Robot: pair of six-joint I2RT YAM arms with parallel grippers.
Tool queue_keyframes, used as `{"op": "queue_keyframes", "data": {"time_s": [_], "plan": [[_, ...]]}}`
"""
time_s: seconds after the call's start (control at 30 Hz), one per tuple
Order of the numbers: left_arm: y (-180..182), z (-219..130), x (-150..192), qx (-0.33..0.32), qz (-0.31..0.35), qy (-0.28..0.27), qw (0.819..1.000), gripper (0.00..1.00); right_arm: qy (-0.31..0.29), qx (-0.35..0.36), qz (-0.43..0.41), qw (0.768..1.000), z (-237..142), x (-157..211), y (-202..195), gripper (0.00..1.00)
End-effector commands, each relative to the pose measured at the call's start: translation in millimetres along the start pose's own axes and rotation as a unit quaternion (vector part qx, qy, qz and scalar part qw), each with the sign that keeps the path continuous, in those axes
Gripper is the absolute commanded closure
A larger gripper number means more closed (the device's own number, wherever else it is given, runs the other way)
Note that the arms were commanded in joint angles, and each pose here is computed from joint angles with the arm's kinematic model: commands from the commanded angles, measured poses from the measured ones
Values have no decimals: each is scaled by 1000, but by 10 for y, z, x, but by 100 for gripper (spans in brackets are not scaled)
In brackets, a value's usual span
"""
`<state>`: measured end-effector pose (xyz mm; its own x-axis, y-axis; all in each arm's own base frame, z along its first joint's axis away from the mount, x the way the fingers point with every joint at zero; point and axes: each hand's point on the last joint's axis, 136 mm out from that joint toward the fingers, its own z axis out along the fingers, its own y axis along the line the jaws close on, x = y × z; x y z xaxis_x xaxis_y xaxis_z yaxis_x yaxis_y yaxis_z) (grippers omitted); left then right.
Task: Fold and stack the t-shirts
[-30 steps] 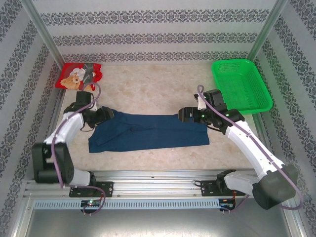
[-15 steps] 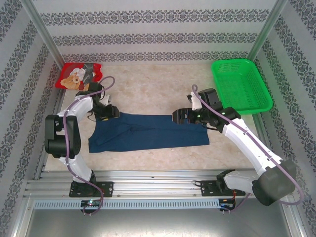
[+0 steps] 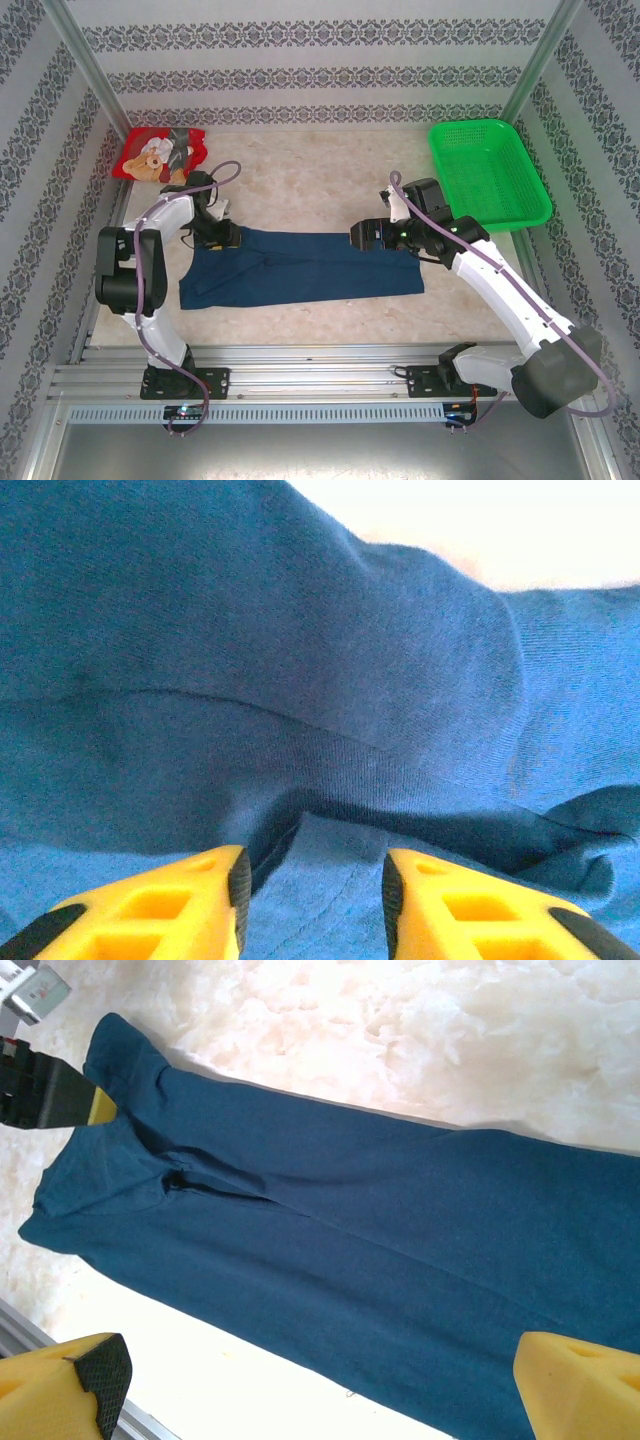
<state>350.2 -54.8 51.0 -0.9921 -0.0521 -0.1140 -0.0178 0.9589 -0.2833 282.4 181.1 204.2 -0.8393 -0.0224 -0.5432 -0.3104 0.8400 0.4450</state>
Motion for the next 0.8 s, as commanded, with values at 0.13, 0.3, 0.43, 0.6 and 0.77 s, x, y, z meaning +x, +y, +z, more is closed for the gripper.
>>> {"op": "queue_keyframes", "data": {"time_s": [0.13,0.3,0.43,0.6,0.77], "plan": [[-62,17,243,1,26,32,999,73,-24,21,-9,999,-116,-76,-24,2],[-153,-59,356,13,36,34,999,93,-24,17,-7,1000,-70,-126,-11,2],[-305,-196,442,21,54,18,998,96,-33,0,-16,999,-69,-207,80,2],[-498,-288,666,31,77,13,996,96,-32,-24,-28,999,-47,-240,187,2],[-601,-241,903,24,87,12,996,96,-26,-27,-27,999,-8,-244,189,2]]}}
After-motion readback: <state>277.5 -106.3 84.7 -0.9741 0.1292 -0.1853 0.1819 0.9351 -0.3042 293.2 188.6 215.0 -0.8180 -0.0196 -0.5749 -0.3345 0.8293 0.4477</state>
